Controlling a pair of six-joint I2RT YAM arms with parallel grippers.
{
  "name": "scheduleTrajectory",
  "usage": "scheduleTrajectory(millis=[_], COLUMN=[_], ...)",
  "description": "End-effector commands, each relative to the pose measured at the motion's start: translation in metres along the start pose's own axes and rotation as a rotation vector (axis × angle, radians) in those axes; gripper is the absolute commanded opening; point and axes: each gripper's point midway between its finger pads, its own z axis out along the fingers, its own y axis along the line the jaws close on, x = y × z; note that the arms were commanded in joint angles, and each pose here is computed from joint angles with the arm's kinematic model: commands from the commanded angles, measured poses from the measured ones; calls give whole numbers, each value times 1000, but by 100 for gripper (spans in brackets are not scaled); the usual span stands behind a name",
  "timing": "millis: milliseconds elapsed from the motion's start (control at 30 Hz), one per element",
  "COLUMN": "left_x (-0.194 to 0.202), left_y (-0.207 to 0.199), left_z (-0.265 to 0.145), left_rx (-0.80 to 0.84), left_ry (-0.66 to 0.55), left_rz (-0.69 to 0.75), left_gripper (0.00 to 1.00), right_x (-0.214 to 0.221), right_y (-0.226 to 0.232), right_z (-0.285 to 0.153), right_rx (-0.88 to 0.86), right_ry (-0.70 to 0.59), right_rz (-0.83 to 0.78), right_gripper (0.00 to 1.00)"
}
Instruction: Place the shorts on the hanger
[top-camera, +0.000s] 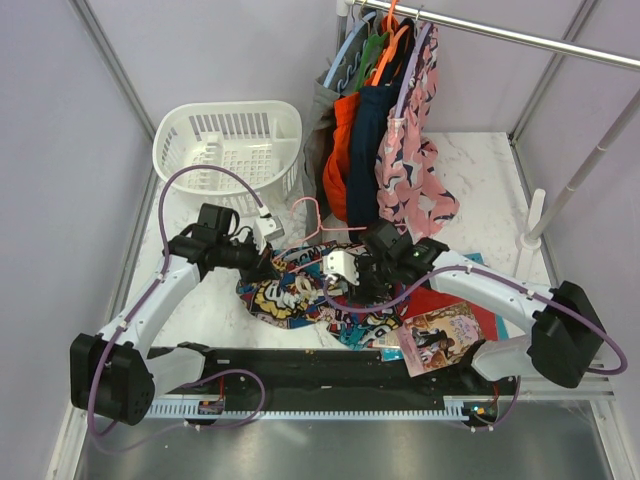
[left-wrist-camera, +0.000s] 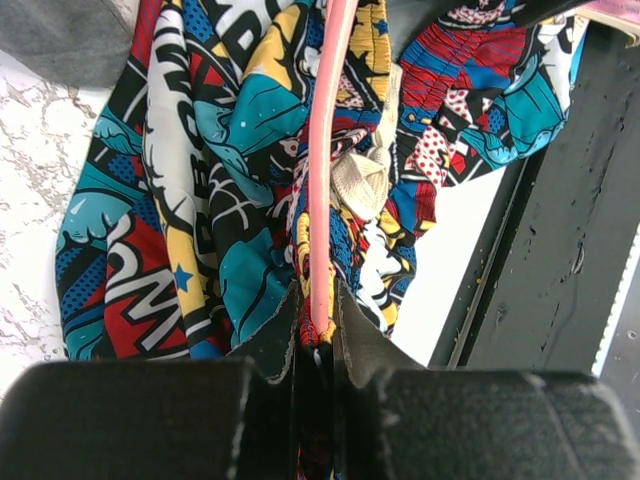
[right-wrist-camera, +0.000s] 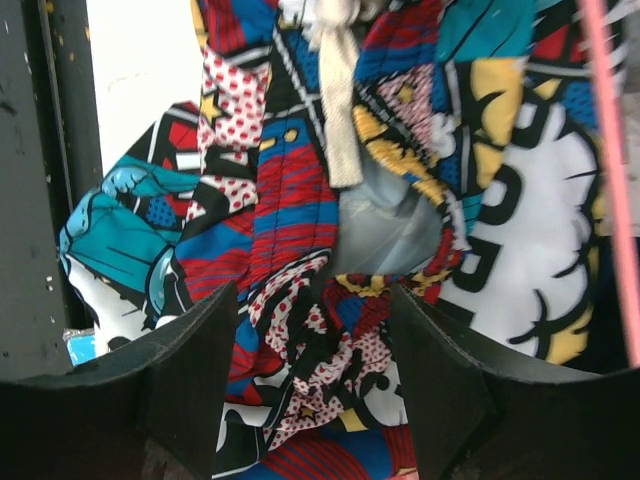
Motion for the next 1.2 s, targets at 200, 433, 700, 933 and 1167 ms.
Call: scheduleTrajectory(millis=[200, 433, 700, 933, 1167], left_x=[-4, -10, -17, 3, 36], left_y=[-10, -20, -7, -16, -8], left_z=[-11, -31, -62, -73, -69], left_rx=[27, 36, 16, 57, 55], left_ry=[-2, -36, -105, -45, 71], left_rz=[112, 170, 200, 302, 319], left_gripper=[2, 2, 2, 2, 2], right_x=[20, 39, 84, 109, 103], right_y=[-6, -22, -24, -29, -36], right_z=[-23, -66, -93, -106, -121], right_rx=[22, 127, 227, 307, 352], right_ry=[34, 27, 69, 72, 32], right_rz=[-47, 7, 66, 118, 87], right_gripper=[2, 0, 0, 0, 0])
